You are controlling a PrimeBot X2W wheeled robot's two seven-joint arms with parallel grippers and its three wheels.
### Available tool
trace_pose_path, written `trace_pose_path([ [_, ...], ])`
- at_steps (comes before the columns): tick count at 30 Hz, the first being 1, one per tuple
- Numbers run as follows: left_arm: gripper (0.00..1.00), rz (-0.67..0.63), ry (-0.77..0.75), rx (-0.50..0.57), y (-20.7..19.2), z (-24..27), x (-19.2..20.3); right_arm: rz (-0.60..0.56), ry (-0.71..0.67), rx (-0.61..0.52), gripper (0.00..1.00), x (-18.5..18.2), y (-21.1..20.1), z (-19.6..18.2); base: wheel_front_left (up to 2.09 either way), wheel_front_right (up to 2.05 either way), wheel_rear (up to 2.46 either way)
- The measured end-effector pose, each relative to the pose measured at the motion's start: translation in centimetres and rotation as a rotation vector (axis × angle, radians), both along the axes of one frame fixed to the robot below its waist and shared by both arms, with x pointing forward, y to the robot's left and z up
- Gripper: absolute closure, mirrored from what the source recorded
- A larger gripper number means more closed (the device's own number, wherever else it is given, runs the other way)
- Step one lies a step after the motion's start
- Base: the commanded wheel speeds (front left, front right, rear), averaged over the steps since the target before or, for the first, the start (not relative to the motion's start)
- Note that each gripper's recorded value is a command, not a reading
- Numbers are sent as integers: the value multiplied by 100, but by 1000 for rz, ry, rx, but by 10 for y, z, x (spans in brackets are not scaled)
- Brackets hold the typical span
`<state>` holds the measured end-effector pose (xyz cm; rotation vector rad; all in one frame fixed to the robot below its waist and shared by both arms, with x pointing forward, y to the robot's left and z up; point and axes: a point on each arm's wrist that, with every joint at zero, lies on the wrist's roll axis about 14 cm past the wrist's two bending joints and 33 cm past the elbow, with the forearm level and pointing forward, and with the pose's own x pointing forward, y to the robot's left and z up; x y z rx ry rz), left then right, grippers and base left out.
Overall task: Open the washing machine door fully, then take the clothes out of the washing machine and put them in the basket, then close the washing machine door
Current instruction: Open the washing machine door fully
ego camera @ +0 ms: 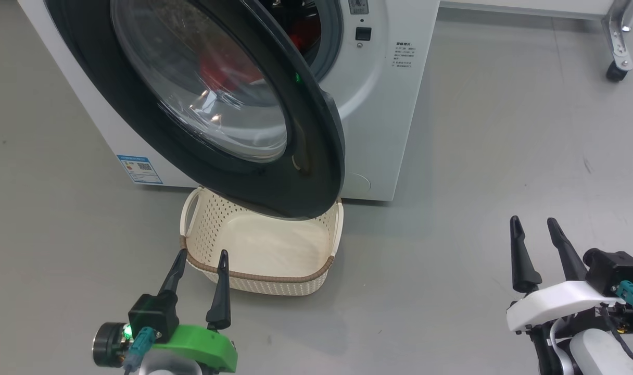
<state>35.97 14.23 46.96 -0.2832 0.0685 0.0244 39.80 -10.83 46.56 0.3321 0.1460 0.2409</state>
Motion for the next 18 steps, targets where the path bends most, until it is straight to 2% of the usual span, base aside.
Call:
trace_pose_path([
  [18,0,-8,1,-3,-3,-1,2,-7,-22,-13,0,-12,-3,4,0,0,0],
])
